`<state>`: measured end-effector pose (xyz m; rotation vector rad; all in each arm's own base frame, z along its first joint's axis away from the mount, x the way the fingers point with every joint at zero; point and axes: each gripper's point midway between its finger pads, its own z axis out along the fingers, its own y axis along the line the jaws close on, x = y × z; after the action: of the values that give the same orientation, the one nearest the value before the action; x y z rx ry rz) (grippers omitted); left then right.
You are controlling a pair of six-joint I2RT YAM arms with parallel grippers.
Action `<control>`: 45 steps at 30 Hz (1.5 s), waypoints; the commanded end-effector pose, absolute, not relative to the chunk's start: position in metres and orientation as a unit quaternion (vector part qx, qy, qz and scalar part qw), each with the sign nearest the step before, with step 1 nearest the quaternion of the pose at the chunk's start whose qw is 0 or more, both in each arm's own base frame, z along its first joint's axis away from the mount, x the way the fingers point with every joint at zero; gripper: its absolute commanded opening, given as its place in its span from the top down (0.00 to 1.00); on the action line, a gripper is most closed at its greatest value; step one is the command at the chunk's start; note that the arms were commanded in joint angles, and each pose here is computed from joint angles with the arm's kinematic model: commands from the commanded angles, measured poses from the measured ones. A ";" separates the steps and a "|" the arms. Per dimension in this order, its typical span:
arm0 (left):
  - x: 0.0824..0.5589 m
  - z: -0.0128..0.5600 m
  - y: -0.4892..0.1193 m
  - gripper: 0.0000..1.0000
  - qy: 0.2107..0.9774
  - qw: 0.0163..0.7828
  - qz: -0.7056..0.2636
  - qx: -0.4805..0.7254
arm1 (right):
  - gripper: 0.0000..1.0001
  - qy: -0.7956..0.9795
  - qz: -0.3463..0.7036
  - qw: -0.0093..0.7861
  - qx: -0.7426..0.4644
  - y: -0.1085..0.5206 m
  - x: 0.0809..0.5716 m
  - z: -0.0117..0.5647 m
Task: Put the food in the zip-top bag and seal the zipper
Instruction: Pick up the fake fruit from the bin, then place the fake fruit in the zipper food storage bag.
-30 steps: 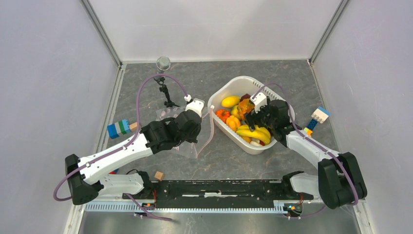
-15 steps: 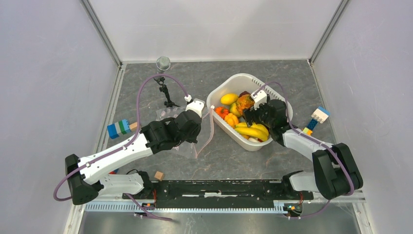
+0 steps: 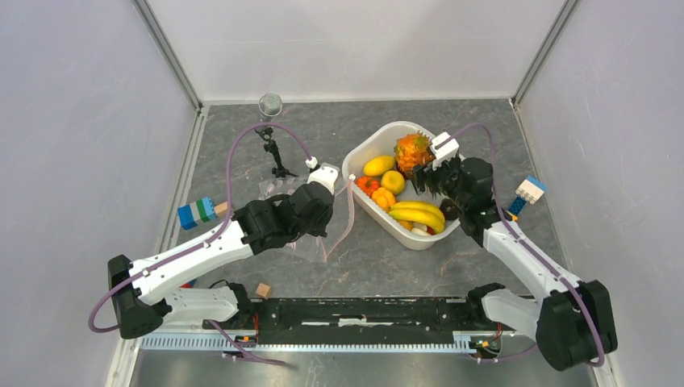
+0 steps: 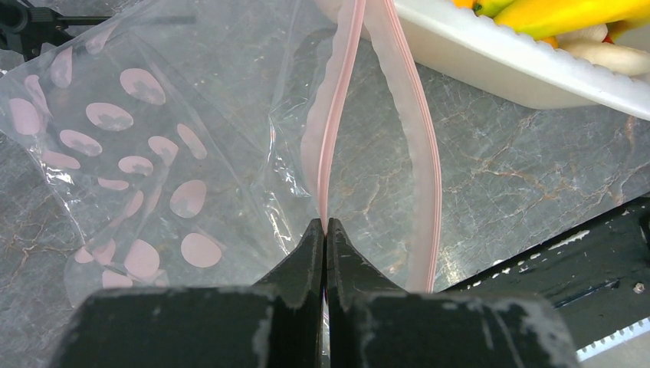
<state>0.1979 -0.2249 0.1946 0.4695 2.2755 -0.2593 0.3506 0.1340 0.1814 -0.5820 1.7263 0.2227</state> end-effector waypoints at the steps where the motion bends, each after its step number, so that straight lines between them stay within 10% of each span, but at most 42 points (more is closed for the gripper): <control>1: 0.206 0.214 -0.228 0.98 0.885 0.417 -0.111 0.177 | 0.45 0.702 0.144 0.645 -0.266 0.151 0.341 0.245; 12: 0.211 0.219 -0.233 0.98 0.876 0.436 -0.129 0.163 | 0.51 0.646 0.482 0.529 -0.266 0.227 0.236 0.292; 20: 0.215 0.223 -0.227 0.98 0.873 0.449 -0.119 0.149 | 0.52 0.652 0.541 0.467 -0.253 0.252 0.199 0.282; 29: 0.216 0.224 -0.229 0.98 0.864 0.463 -0.133 0.145 | 0.58 0.724 0.562 0.332 -0.221 0.283 0.180 0.236; 45: 0.199 0.222 -0.245 0.98 0.842 0.452 -0.168 0.241 | 0.57 0.842 0.346 0.322 -0.261 0.298 0.208 0.165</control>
<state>0.2020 -0.2304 0.2039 0.5337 2.1541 -0.3216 0.1960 0.3019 0.1714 -0.6274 2.1967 1.1367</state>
